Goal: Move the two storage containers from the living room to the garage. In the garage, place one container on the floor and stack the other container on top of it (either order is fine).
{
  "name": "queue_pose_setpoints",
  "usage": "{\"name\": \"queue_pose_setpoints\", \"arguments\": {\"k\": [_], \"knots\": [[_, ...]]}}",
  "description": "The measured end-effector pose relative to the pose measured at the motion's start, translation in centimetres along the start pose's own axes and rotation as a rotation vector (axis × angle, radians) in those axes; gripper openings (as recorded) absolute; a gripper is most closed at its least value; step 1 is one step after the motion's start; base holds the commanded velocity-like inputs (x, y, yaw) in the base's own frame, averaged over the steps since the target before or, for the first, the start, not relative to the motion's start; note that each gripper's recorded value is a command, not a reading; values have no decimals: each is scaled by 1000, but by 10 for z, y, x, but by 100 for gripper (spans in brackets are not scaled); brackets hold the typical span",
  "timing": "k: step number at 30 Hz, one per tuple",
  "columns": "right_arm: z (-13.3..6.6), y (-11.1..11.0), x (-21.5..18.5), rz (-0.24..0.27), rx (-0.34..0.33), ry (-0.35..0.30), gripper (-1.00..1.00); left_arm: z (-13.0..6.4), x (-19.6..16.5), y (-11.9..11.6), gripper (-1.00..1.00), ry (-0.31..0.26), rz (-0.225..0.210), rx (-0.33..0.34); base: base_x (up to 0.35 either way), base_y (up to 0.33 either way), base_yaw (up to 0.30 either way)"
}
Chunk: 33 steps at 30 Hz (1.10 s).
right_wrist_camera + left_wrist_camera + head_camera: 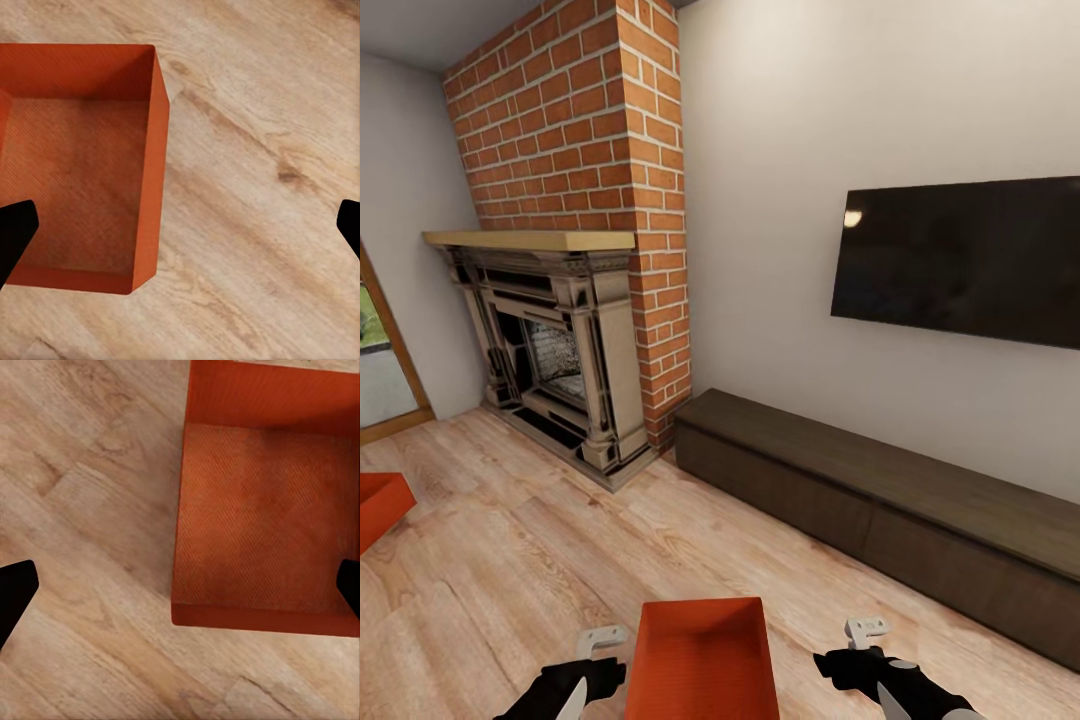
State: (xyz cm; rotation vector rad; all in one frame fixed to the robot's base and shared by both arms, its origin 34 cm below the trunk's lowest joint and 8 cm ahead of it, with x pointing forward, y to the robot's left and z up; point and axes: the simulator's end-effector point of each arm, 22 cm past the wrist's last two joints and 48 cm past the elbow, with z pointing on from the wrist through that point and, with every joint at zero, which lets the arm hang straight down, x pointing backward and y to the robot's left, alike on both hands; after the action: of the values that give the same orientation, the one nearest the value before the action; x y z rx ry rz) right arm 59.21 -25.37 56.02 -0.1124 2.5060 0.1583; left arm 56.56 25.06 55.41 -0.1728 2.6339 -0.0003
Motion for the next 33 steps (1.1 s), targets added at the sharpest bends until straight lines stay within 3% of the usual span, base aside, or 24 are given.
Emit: {"name": "queue_pose_setpoints", "arguments": {"k": [3, 9, 33], "knots": [[0, 0, 0, 0, 0, -2, 100, 0, 0, 0, 100, 0, 2, 1, 0, 0, 0], [0, 0, -1, -2, 0, -3, 100, -2, -9, -2, 100, -21, 70, -13, 0, 0, 0], [33, -3, 34, 2, -1, 18, 100, 35, 19, 1, 100, -5, 70, -16, 0, 5, 0]]}}
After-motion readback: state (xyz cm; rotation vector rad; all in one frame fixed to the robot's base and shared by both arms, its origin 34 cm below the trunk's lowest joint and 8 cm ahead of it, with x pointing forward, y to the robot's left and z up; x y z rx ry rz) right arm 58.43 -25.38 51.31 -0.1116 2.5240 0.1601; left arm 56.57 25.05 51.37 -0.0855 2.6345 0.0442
